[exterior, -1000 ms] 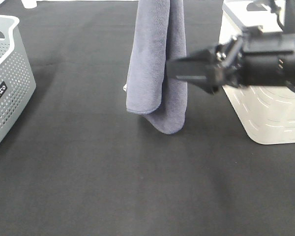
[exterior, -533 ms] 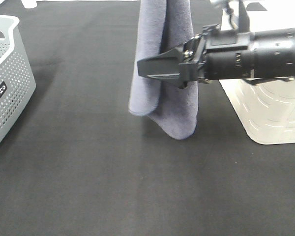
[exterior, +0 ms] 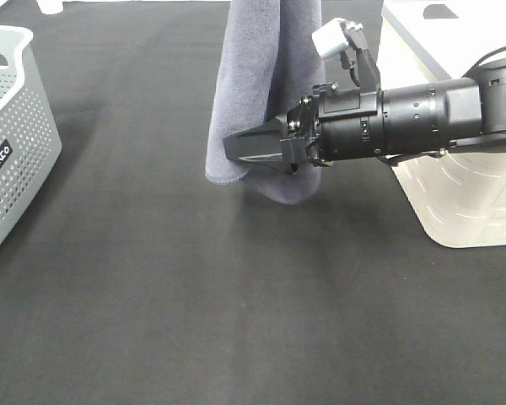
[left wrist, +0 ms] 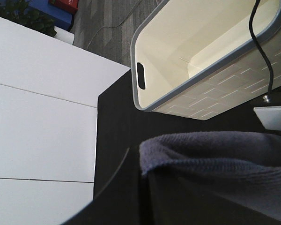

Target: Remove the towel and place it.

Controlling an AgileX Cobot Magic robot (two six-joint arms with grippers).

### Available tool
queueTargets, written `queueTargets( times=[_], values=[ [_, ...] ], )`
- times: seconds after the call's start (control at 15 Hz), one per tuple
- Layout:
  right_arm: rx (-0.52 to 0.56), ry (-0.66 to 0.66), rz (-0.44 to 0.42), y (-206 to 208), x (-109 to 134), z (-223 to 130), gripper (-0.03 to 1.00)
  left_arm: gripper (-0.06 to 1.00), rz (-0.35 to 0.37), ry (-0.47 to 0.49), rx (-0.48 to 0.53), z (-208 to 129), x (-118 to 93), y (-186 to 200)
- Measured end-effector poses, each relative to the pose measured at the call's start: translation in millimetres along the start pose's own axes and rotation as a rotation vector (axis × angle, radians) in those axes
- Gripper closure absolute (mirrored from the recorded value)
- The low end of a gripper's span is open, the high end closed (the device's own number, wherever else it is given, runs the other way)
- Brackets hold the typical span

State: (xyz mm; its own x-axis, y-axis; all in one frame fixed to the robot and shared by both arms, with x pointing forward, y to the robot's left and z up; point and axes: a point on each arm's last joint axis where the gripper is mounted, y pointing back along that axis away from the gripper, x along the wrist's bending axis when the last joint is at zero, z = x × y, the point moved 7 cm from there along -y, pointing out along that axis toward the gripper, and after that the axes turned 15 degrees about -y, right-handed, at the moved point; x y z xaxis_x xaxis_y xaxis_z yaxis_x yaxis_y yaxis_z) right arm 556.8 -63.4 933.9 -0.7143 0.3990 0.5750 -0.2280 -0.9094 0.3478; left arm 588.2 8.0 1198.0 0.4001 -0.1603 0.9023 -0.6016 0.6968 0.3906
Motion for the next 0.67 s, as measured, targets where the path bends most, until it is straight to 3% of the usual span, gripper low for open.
queueTargets(
  times=[0.2, 0.4, 0.67],
  values=[
    [0.023, -0.078, 0.050, 0, 9, -3, 0.57, 0.94, 0.000, 0.000, 0.000, 0, 0, 0],
    [0.154, -0.171, 0.045, 5, 15, -20, 0.80, 0.94, -0.002, 0.001, 0.002, -1, 0, 0],
    [0.258, -0.140, -0.038, 32, 38, -17, 0.87, 0.94, -0.041, 0.025, 0.028, -15, -10, -5]
  ],
)
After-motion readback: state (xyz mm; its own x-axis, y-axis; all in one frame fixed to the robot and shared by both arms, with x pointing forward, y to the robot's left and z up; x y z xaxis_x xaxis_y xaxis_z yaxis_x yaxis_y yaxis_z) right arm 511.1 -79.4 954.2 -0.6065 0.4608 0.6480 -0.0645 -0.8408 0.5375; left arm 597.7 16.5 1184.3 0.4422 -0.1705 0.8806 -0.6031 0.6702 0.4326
